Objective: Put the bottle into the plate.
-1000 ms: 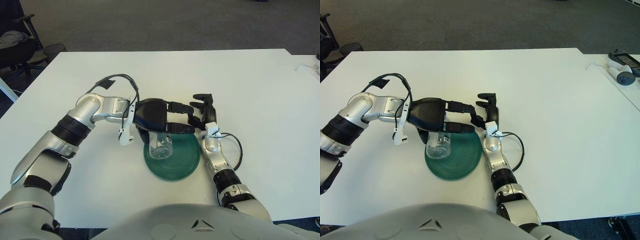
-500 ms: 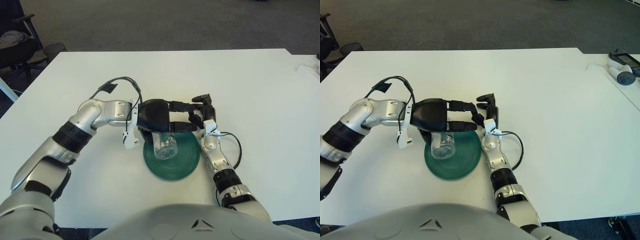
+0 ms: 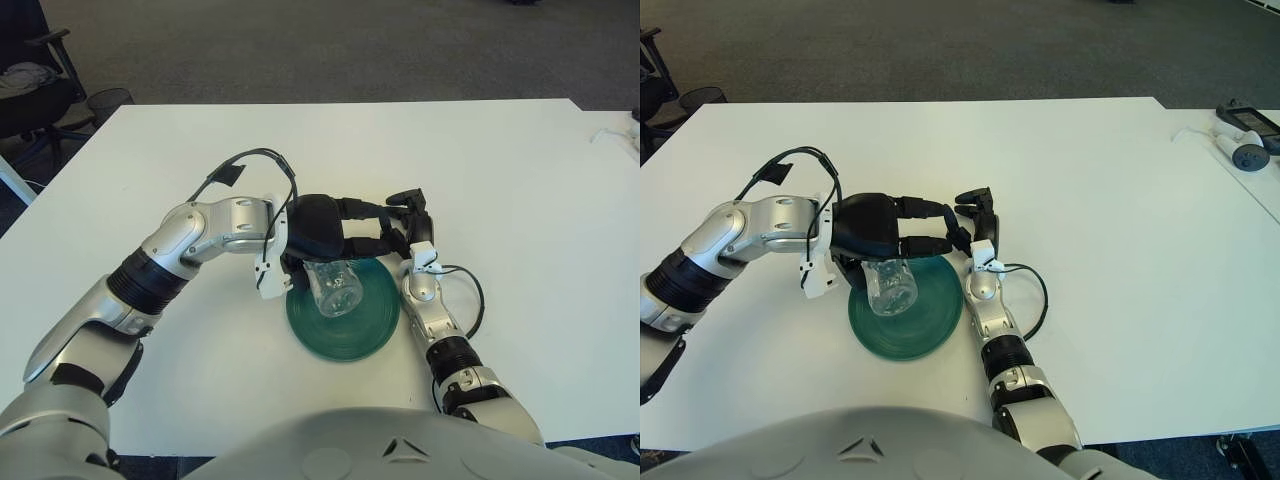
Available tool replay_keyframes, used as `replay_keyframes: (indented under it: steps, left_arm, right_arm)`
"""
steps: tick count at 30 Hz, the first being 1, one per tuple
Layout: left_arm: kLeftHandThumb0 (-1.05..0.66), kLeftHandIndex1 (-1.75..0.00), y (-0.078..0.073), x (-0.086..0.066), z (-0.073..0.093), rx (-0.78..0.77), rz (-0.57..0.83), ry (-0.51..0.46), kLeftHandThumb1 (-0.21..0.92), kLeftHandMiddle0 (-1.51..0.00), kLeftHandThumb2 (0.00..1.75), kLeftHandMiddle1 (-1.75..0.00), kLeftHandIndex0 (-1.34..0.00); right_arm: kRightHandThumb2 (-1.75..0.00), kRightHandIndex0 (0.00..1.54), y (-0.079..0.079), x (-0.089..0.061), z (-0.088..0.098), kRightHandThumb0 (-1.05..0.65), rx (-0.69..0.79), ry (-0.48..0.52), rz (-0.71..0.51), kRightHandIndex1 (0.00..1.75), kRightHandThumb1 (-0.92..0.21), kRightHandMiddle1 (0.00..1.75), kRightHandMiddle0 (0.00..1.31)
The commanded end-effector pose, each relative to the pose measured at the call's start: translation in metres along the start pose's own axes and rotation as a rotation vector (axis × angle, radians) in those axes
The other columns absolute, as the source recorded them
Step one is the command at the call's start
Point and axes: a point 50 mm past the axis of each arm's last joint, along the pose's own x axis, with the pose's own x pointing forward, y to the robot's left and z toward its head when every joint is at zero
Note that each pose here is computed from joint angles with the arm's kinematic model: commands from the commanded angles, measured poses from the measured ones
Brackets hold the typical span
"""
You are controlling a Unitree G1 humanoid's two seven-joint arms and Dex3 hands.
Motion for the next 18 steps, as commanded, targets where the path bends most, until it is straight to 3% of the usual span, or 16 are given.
replay_keyframes:
  steps: [1,8,10,13,18]
  left_arm:
    - [-1.05,0.0,-0.0013,0.0014,-0.0005,0.01,-0.052,0.03,0.92,0.0,1.01,0.0,0.0]
    - [-1.05,0.0,-0.0048,0.0083,-0.0006,0.021,-0.095,0.056,0.92,0.0,1.01,0.0,0.0]
    - [-1.05,0.0,-0.0045,0.0093,-0.0019,0.051,-0.076,0.039,0.92,0.0,1.0,0.0,0.0]
    - [-1.05,0.0,-0.0041,0.0089,-0.0044,0.1,-0.026,0.004,0.92,0.0,0.97,0.0,0.0]
    - [-1.05,0.0,-0.0059,0.008,-0.0065,0.139,0.024,-0.071,0.92,0.0,0.94,0.0,0.0]
  right_arm:
    - [-0.49,0.29,0.0002,-0.0367,-0.0484,-0.35,-0.028,0.25,-0.02,1.16,-0.92,1.73,0.21]
    - [-0.51,0.28,0.001,-0.037,-0.0484,-0.35,-0.066,0.251,-0.006,1.2,-0.92,1.74,0.19]
    - [-0.62,0.29,0.0009,-0.0368,-0.0484,-0.48,-0.076,0.249,-0.002,1.17,-0.8,1.49,0.08]
    - [-0.7,0.29,0.0006,-0.0365,-0.0485,-0.56,-0.087,0.248,-0.003,1.15,-0.74,1.35,0.02]
    - [-0.72,0.3,0.0003,-0.0368,-0.0512,-0.6,-0.086,0.264,-0.021,1.14,-0.73,1.31,0.01]
